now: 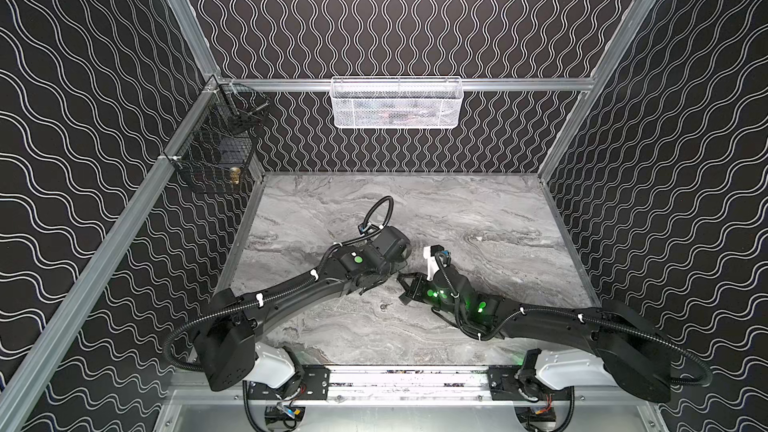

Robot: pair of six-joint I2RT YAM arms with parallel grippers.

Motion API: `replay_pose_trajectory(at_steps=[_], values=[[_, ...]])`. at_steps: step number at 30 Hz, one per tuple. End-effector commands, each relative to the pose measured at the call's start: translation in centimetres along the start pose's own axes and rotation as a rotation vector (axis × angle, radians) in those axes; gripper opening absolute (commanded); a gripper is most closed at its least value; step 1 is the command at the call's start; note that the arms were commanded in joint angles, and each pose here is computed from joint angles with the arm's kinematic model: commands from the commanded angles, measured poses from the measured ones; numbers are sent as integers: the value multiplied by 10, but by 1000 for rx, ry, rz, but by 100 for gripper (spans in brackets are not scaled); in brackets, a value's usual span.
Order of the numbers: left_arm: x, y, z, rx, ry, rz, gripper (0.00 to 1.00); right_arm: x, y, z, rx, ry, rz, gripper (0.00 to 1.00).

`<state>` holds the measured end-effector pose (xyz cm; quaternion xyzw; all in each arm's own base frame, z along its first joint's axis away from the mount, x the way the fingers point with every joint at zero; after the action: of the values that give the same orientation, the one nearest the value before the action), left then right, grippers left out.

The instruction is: Unlock with the key

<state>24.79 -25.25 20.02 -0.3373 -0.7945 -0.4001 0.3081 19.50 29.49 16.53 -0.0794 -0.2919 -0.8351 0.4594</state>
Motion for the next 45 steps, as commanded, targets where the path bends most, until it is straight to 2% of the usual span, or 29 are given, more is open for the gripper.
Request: replay_pose_trajectory(at_steps=[1,8,15,24,34,41,45], values=[[1,1,-2,17,-17,-5,12,-1,6,11,-8,39,-29,0],[4,1,1,7,-4,-7,12,4,18,11,-24,71,-60,0],[3,0,2,14,-6,-4,11,5,24,15,9,19,-65,0],[1,-3,2,50,-19,9,11,-6,18,26,13,73,-19,0],[3,-8,8,21,17,14,10,8,31,29,10,95,-67,0],[6,-8,11,62,4,7,11,13,34,30,39,41,-54,0],[9,-7,10,103,-20,5,11,8,26,26,22,58,-35,0]])
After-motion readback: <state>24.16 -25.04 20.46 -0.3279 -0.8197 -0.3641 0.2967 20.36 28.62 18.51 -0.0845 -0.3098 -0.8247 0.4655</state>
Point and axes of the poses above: each gripper's point midway between its finger pads, its own x axis back along the fingers, its own z axis along the line the jaws close on, y = z × x, the point moved 5 cm from there along x, back along the fingers, and after that the axes turned 4 degrees about -x, right-handed, at the moved point
